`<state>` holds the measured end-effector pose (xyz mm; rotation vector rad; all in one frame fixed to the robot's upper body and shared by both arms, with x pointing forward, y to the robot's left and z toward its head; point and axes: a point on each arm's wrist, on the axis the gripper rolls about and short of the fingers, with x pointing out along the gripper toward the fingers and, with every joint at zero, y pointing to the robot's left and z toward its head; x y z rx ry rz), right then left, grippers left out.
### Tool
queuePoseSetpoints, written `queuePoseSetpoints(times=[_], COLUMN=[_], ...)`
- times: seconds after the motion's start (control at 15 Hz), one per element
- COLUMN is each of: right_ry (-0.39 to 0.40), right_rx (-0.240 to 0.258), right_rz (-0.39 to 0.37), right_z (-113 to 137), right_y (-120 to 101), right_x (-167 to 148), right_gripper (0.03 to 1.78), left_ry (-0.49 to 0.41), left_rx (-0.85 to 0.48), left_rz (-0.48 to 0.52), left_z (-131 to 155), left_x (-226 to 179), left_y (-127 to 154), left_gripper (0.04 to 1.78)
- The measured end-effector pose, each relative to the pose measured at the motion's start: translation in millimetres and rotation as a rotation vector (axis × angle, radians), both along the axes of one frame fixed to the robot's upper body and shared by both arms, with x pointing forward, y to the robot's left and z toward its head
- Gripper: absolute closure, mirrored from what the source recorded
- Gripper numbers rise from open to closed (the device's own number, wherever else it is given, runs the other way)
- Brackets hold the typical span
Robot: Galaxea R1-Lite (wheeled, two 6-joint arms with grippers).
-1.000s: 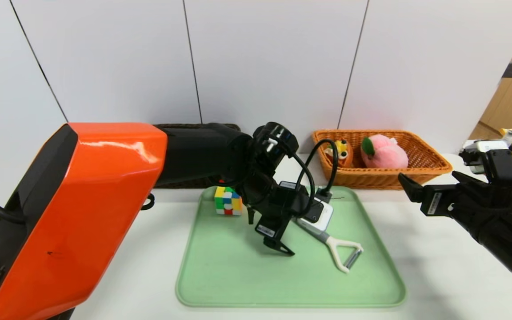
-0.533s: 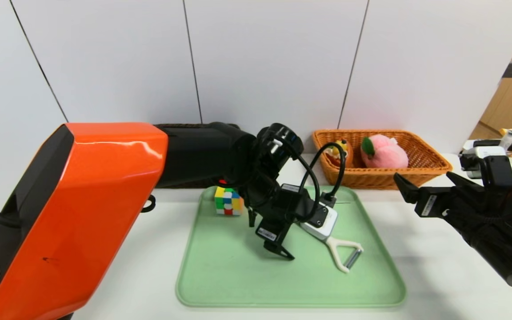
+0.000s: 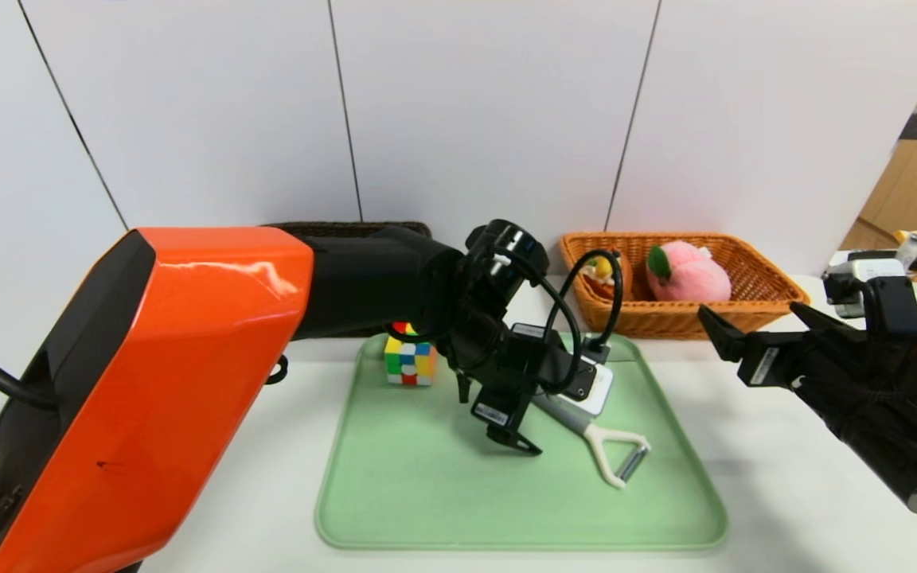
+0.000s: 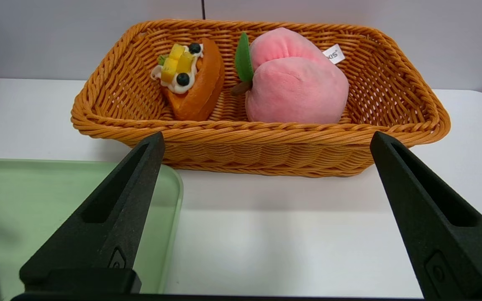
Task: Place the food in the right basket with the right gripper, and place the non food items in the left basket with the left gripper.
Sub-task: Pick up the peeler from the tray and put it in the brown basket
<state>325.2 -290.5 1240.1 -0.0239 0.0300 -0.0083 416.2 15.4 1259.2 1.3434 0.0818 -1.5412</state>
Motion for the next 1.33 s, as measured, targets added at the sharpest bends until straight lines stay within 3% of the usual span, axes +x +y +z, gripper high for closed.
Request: queuePoseSetpoints(times=[0.53,0.73,1.0,1.33], right_ry=[0.009,0.01,0.027,0.055], right_rx=[0.002,0.002,0.0,-0.006], right_rz=[0.005,0.005,0.002,-0.011], right_z=[-1.5,-1.6,-5.0,-10.6], right_y=[0.2,0.1,-1.1,-4.9], right_x=[-5.0,-5.2,-8.5,-14.4], right_gripper=[0.12,0.12,0.12,0.12], left_ry=[0.014,0.002,-0.008,0.125], left_rx=[0.011,-0.056,-0.223,-0.474], left_rz=[0.006,0.074,0.2,0.544], left_z=[-6.8,7.4,61.3,140.8], left_x=[2.0,5.2,-4.1,-36.5], left_y=[-0.8,1.3,12.7,45.7], left_gripper=[0.13,0.13,0.13,0.13])
